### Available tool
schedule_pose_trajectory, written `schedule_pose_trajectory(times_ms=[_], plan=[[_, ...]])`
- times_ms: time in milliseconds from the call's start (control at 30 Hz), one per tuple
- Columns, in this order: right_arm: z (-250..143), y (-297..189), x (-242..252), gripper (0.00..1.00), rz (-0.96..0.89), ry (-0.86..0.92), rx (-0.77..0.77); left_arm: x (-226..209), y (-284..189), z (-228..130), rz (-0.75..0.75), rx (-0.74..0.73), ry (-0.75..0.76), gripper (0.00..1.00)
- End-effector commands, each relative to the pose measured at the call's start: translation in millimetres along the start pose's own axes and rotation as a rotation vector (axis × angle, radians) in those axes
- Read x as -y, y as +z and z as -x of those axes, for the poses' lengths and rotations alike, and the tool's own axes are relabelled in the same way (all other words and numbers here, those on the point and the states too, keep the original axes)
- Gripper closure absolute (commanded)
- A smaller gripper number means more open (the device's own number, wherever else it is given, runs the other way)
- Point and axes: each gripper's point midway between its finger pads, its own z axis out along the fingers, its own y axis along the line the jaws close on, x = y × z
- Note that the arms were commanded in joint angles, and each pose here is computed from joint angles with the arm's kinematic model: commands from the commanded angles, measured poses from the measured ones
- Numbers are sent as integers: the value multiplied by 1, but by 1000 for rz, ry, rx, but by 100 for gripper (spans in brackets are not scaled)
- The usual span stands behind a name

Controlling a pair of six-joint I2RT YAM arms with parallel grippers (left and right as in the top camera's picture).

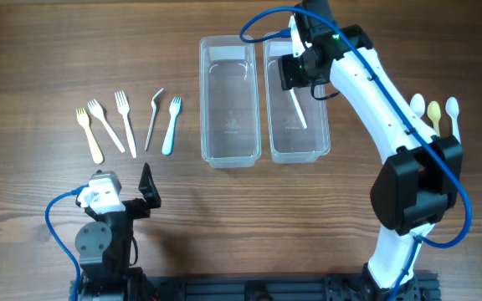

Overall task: Pack container
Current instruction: 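Carry the spoons to the right container and release them inside, then return the right gripper to the spoons and grasp a white spoon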

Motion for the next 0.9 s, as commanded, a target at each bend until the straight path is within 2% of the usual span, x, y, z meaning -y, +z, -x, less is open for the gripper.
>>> schedule_pose_trajectory(times_ms=[0,67,167,300,433,567,867], plan=[[6,-14,20,44,-113,2,27,3,0,-1,-18,3,20,0],[4,-26,44,44,-212,18,23,3,0,-1,-18,3,20,0],[-6,-44,80,44,-261,81,-5,3,0,-1,-18,3,20,0],[-28,-54,124,44,-242,125,-83,3,0,-1,-18,3,20,0],[-44,-57,159,50,-226,168,-126,3,0,-1,-18,3,20,0],[-64,-51,190,51,-234,160,-173,3,0,-1,-18,3,20,0],[-115,-17,228,51,-241,213,-256,3,0,-1,-18,3,20,0]])
